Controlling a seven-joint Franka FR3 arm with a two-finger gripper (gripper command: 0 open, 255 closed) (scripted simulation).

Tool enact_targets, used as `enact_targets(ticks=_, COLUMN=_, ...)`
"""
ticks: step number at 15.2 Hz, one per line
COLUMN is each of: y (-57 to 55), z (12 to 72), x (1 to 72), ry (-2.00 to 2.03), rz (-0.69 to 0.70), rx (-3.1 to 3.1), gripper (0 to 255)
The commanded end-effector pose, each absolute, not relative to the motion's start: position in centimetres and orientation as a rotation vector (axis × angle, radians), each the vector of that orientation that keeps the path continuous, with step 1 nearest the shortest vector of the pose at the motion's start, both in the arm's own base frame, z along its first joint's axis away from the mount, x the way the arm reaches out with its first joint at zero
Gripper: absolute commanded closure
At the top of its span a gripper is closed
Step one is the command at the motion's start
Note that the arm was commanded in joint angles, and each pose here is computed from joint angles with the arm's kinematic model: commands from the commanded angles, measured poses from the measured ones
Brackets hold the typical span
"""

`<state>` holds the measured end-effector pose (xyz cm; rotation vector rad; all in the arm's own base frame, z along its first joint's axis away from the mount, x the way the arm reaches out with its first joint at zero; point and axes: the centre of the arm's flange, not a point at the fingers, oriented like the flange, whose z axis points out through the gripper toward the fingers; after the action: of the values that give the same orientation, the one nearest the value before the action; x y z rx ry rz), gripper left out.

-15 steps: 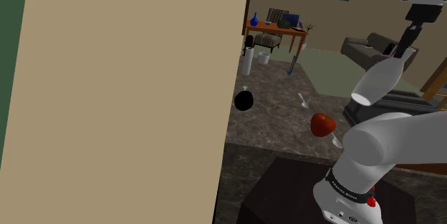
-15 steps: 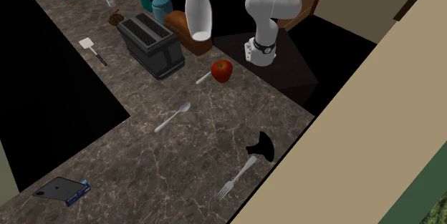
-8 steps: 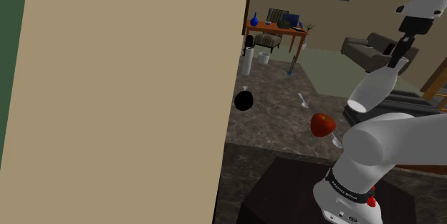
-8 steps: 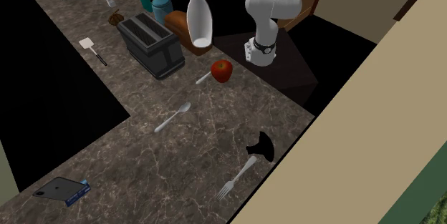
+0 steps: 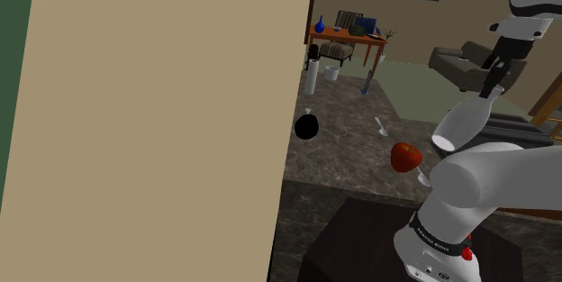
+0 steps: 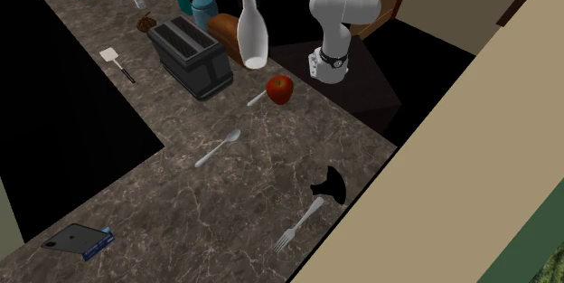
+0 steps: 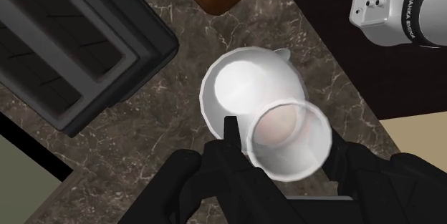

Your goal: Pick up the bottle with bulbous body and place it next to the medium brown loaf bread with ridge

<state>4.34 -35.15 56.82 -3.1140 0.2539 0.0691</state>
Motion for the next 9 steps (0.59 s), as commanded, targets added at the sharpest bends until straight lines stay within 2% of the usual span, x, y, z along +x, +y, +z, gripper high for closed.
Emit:
enact_targets(ticks=1, y=-35.1, z=55.8, x=4.3, ry=0.254, rz=0.068, rx=-3.115, gripper=255)
enact_targets(ticks=9, y=-35.1, z=51.6, x=4.3, ry=0.254, rz=0.068, rx=-3.115, gripper=255)
